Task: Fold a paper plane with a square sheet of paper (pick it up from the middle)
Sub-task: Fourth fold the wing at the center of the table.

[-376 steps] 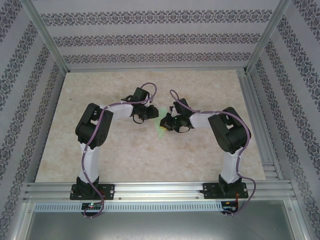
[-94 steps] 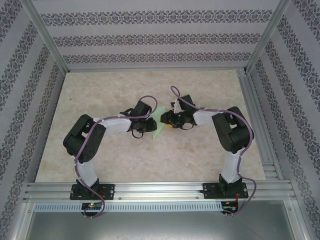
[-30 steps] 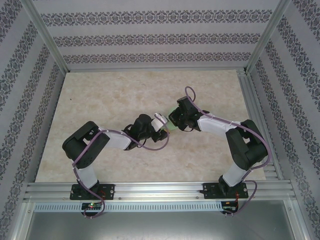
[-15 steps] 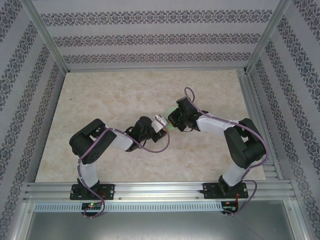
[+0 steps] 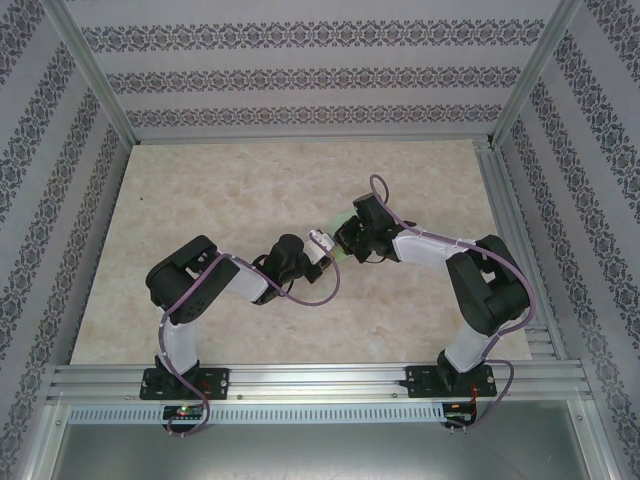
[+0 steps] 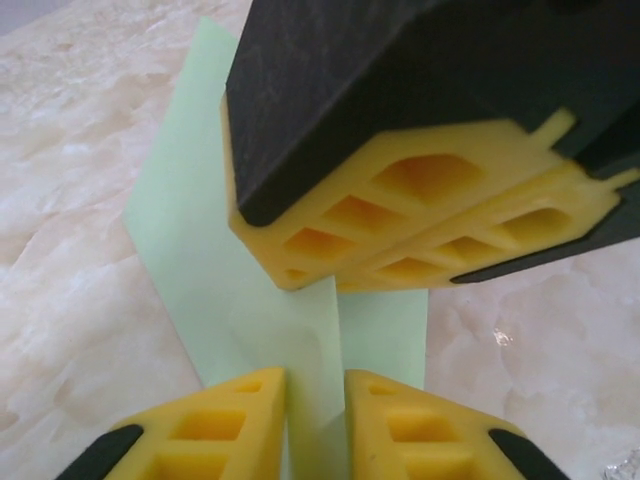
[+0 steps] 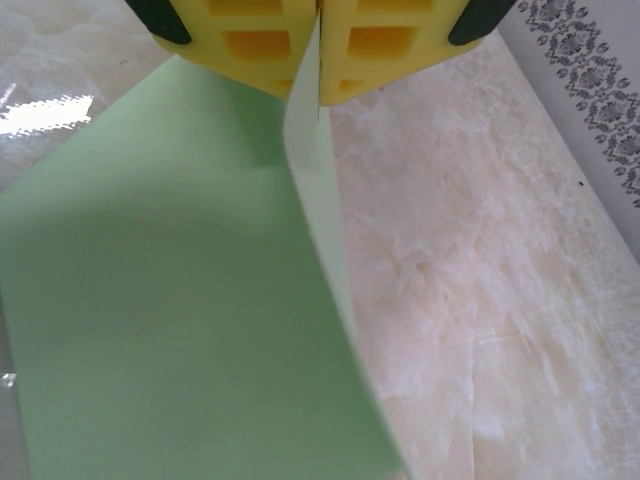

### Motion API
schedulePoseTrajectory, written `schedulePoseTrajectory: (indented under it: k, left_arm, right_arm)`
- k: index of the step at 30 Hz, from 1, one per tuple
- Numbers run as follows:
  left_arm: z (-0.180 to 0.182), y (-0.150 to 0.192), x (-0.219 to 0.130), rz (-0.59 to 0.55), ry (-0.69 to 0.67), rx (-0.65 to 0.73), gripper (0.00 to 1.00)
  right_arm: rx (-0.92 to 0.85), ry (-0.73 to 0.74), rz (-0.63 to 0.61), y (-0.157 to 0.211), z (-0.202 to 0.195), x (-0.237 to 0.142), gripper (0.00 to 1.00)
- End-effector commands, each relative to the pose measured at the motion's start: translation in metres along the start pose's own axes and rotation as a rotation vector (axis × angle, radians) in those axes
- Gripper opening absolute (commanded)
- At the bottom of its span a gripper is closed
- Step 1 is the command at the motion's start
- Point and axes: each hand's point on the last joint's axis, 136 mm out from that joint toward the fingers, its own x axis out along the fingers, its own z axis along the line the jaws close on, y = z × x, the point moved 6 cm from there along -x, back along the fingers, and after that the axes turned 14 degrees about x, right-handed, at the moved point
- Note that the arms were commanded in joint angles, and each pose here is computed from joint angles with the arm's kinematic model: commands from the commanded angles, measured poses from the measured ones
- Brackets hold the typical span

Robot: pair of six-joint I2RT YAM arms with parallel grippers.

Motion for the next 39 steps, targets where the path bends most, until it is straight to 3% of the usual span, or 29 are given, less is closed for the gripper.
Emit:
schedulePoseTrajectory:
  k: [1, 6, 9, 15, 22, 30, 39]
  left_arm:
    - [-0.002, -0.008, -0.001, -0.053, -0.011, 0.001, 0.15]
    - [-0.009, -0.003, -0.001, -0.036, 0.040, -0.019, 0.10]
    - [-0.012, -0.001, -0.001, -0.029, 0.067, -0.034, 0.09]
    - [-0.018, -0.001, -0.001, -0.017, 0.128, -0.110, 0.08]
    - [-0.016, -0.003, -0.002, 0.002, 0.166, -0.321, 0.08]
    - [-0.008, -0.002, -0.002, 0.013, 0.172, -0.511, 0.07]
    - [-0.003, 0.002, 0.000, 0.043, 0.151, -0.632, 0.07]
  right_arm:
    - [0.008, -0.023, 0.015, -0.003, 0.006, -0.001, 0.17]
    - [-0.125, -0.095, -0.022, -0.021, 0.021, -0.027, 0.46]
    - [-0.212, -0.161, -0.017, -0.033, 0.022, -0.041, 0.52]
    - [-0.385, -0.197, 0.022, -0.044, 0.004, -0.049, 0.55]
    - [-0.569, -0.237, 0.058, -0.042, -0.008, -0.045, 0.53]
    - [-0.597, -0.196, 0.085, -0.043, -0.024, -0.027, 0.54]
    - [-0.578, -0.165, 0.104, -0.034, -0.028, -0.014, 0.54]
